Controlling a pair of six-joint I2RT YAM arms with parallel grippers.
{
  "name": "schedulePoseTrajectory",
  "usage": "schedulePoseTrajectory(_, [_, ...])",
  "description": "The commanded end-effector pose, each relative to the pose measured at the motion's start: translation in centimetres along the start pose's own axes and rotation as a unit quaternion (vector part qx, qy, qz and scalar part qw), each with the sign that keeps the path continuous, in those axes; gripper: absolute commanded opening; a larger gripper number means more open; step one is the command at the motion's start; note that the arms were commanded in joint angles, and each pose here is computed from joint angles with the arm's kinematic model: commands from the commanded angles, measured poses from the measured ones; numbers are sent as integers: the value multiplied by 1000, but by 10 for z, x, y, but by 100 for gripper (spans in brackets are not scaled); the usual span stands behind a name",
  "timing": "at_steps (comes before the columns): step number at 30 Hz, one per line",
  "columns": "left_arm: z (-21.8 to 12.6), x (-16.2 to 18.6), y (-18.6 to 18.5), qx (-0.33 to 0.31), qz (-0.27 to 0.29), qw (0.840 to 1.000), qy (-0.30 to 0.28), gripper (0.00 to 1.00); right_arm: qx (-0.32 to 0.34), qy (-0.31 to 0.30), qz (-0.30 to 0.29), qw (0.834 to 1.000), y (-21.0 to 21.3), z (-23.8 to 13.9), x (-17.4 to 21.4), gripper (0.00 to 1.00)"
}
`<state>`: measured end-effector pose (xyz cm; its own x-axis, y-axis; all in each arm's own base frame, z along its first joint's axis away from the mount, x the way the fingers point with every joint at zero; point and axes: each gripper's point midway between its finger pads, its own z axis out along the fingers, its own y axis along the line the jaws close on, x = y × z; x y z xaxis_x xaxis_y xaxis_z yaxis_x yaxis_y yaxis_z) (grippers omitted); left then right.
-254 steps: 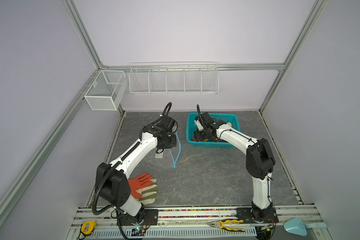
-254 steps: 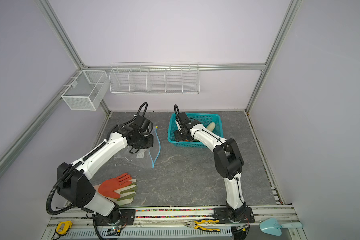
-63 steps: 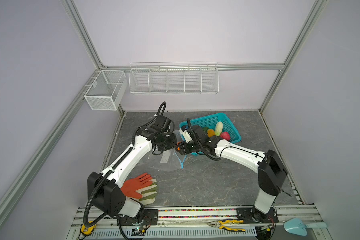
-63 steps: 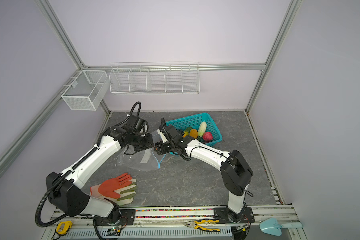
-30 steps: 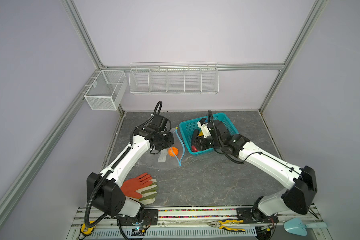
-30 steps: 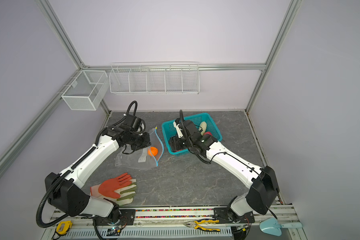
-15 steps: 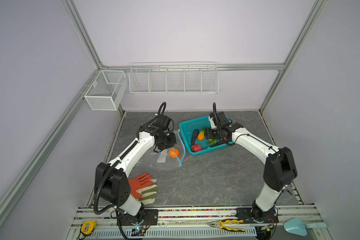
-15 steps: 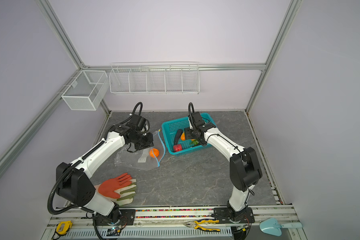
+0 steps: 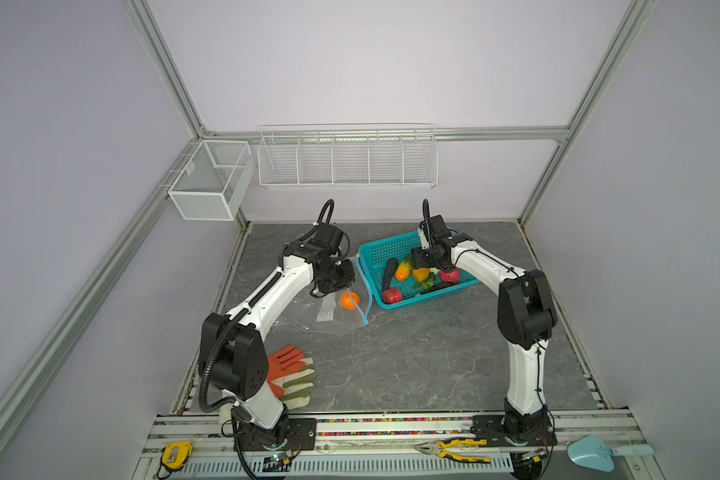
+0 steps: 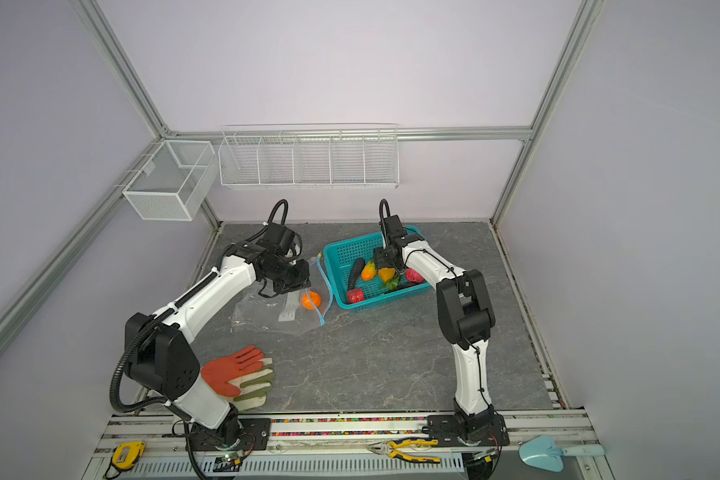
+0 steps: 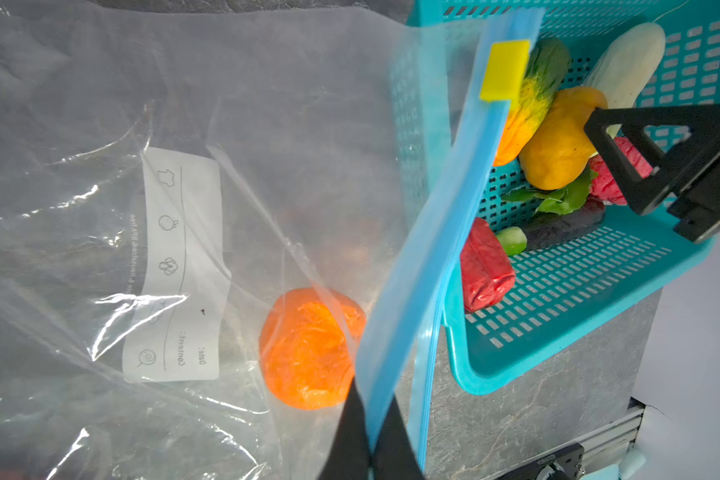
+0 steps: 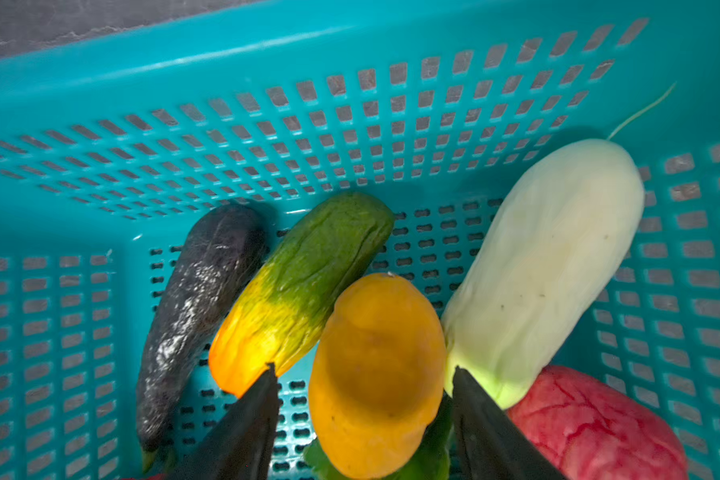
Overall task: Place the food in the zip-top bag and seal the zipper
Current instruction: 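Lower the right gripper onto the yellow mango in the basket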
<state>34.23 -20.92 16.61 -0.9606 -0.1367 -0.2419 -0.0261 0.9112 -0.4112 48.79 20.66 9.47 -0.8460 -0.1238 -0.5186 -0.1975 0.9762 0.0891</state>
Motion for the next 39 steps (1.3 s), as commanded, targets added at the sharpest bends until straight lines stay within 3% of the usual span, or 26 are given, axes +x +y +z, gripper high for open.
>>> schedulePoseTrajectory(1, [-2, -6, -5, 6, 9, 1000, -1, 0, -3, 23, -13, 1000, -1, 13, 8, 69])
schedulePoseTrajectory(10, [2, -7, -3, 0, 8, 1000, 3, 0, -18, 50, -9, 999, 4, 35, 23, 73])
schedulePoseTrajectory(22, [7, -6, 0, -3, 9, 1000, 8, 0, -32, 52, 1, 998, 9, 37, 25, 67])
schedulePoseTrajectory(39, [6, -5, -2, 5, 9, 1000, 10, 0, -49, -2, 24, 999, 8, -11, -3, 60])
